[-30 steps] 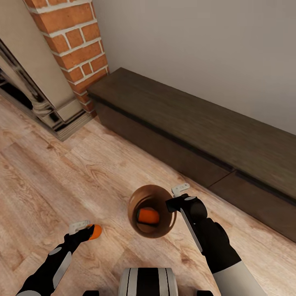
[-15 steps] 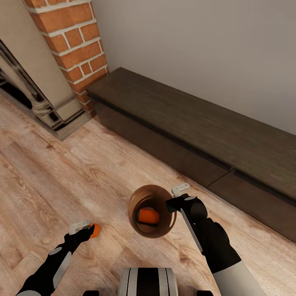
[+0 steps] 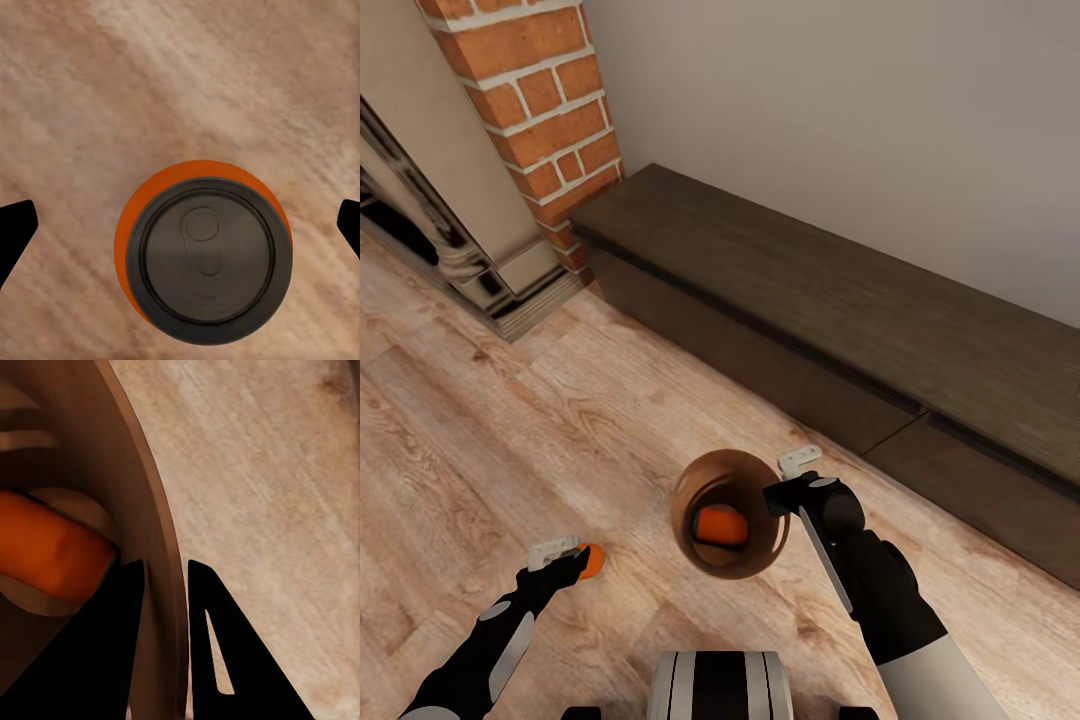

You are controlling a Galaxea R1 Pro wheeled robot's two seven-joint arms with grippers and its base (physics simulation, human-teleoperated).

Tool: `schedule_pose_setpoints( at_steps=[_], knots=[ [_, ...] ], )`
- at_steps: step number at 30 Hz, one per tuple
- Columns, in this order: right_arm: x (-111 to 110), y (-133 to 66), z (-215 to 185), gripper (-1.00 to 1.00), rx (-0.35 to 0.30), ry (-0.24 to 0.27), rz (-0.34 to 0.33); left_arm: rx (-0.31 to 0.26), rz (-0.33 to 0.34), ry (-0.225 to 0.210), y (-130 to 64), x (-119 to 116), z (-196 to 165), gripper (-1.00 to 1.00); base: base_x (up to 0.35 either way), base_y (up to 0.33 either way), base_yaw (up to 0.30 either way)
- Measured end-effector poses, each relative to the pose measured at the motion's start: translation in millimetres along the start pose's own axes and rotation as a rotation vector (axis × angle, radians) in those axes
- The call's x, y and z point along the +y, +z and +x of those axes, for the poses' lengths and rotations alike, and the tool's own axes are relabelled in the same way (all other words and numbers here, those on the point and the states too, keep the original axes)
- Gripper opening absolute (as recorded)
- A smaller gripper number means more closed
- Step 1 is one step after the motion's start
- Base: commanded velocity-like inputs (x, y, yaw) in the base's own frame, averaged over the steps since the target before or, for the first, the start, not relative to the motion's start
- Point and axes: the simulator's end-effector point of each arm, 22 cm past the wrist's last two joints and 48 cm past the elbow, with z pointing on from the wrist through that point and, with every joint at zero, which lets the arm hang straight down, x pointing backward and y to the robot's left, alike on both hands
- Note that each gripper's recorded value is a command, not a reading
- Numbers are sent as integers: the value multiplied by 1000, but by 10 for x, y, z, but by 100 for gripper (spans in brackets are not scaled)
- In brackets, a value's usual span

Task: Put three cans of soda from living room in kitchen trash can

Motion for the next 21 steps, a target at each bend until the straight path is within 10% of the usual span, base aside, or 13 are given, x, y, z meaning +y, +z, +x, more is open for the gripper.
schedule_pose_setpoints(
  at_steps=[21],
  knots=[
    [12,137,85,-100,0,0,0,1,0,0,122,13,106,100,0,0,0]
  ],
)
